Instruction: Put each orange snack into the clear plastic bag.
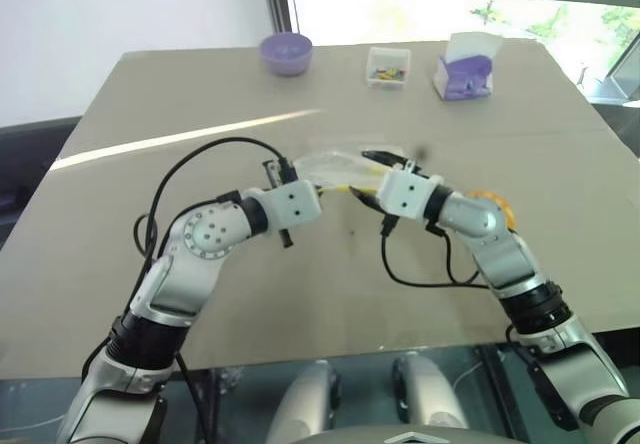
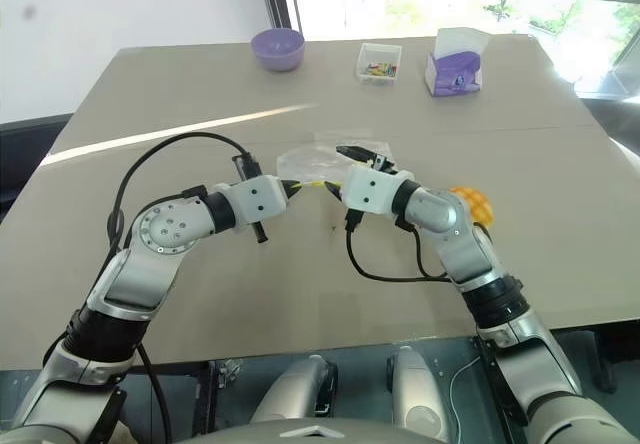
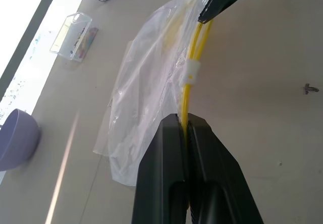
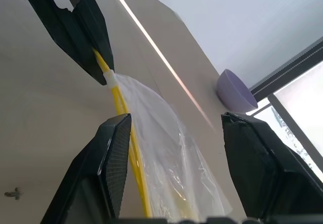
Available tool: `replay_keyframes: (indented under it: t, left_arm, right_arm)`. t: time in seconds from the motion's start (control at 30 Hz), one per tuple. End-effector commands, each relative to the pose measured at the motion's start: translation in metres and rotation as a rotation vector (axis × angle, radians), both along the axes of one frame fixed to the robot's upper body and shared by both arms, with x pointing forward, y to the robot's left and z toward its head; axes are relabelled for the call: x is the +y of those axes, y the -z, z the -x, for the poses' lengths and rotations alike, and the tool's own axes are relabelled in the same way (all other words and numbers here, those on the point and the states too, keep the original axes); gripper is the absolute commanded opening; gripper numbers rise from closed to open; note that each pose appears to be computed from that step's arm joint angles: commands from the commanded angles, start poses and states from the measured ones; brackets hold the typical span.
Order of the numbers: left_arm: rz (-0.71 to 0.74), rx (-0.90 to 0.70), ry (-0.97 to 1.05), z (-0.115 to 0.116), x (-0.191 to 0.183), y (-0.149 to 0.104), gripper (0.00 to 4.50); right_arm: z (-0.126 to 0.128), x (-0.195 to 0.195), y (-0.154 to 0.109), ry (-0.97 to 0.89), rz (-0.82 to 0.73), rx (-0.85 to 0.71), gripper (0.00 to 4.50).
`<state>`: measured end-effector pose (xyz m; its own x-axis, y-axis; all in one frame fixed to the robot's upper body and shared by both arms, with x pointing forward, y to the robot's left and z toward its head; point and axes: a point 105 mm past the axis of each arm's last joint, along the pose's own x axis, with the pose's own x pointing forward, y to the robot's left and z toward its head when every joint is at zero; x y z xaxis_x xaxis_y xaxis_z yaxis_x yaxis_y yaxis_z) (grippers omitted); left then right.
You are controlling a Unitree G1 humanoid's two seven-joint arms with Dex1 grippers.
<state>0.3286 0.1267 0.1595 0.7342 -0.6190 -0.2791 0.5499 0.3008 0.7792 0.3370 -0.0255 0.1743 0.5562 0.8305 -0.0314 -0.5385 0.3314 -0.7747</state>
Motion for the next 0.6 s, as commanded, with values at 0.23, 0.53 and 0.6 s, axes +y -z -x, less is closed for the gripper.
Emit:
replay_keyframes:
  t: [0.23, 0.53, 0.6]
  left_arm:
    - [0.000, -0.037, 0.023, 0.0023, -0.0044, -0.0074, 0.00]
    - [-0.006, -0.037, 0.026, 0.0030, -0.0049, -0.0056, 0.00]
    - [-0.008, -0.036, 0.025, 0.0028, -0.0046, -0.0049, 0.00]
  right_arm:
    - [0.0064, 0.0040, -0.0140, -0.033, -0.019, -0.060, 3.02]
    - [0.0067, 0.0048, -0.0201, -0.040, -0.059, -0.045, 3.02]
    - [0.0090, 0.0063, -0.0236, -0.054, -0.085, -0.030, 3.02]
